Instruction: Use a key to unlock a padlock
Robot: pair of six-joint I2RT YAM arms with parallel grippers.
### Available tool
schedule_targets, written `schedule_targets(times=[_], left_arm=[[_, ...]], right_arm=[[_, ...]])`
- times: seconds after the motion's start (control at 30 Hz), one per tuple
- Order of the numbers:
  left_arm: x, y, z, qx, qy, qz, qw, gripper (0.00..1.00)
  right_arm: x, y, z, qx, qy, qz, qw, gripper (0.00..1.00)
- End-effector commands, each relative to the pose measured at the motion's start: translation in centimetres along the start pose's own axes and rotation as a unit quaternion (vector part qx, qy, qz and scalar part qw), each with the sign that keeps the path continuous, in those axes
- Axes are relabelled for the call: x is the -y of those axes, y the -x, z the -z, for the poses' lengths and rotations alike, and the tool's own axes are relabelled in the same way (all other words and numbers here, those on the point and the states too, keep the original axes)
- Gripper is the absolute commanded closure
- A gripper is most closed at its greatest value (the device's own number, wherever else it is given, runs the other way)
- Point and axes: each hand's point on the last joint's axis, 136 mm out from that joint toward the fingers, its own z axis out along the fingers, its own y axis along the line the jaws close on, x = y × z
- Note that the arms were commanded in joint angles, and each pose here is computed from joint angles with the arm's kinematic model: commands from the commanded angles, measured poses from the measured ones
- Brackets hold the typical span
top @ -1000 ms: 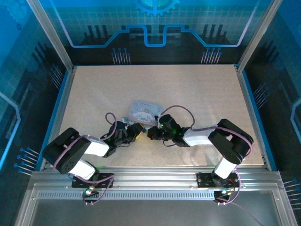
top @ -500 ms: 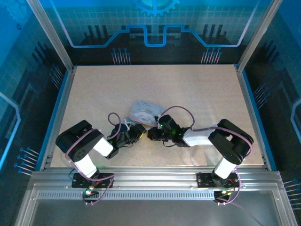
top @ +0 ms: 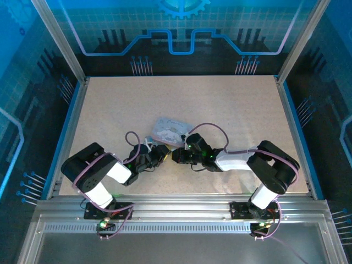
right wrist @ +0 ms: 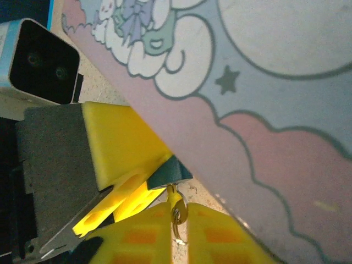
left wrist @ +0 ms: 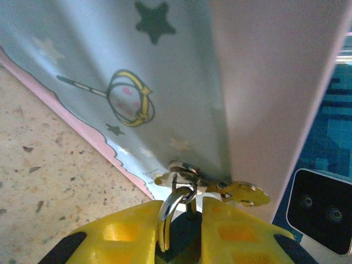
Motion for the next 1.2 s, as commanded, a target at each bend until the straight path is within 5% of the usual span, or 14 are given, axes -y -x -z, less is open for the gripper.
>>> schedule_targets(times=[0.0,0.4,0.67,0.87,1.03,1.17], left_arm=[[-0.6,0.2,0.4,0.011,0.015,-0.005,1.0,0.97],[0.1,0.0,0.4,0.009,0.01,-0.006,1.0,1.0],[1.1,-0.4,0.3,0.003,0.004,-0.007,1.0,1.0],[1.6,-0.4,0.6,0.005,0.007,-0.01,1.0,0.97],[2.5,-0.4,0.9,0.004,0.003,-0.008,1.0,0.96],[3.2,-0.3,1.2,0.005,0.005,-0.007,1.0,0.95]], right_arm=[[-1.3,0.5,0.9,0.017,0.012,0.018,1.0,0.8],[0.0,1.2,4.7,0.042,-0.046,0.118,0.991,0.54],[-2.4,3.7,8.8,0.088,-0.066,0.313,0.943,0.28],[-3.6,3.4,10.1,0.117,-0.062,0.48,0.867,0.22],[-4.3,1.0,8.9,0.141,-0.079,0.634,0.756,0.21],[-3.7,-0.1,7.0,0.124,-0.125,0.697,0.695,0.21]])
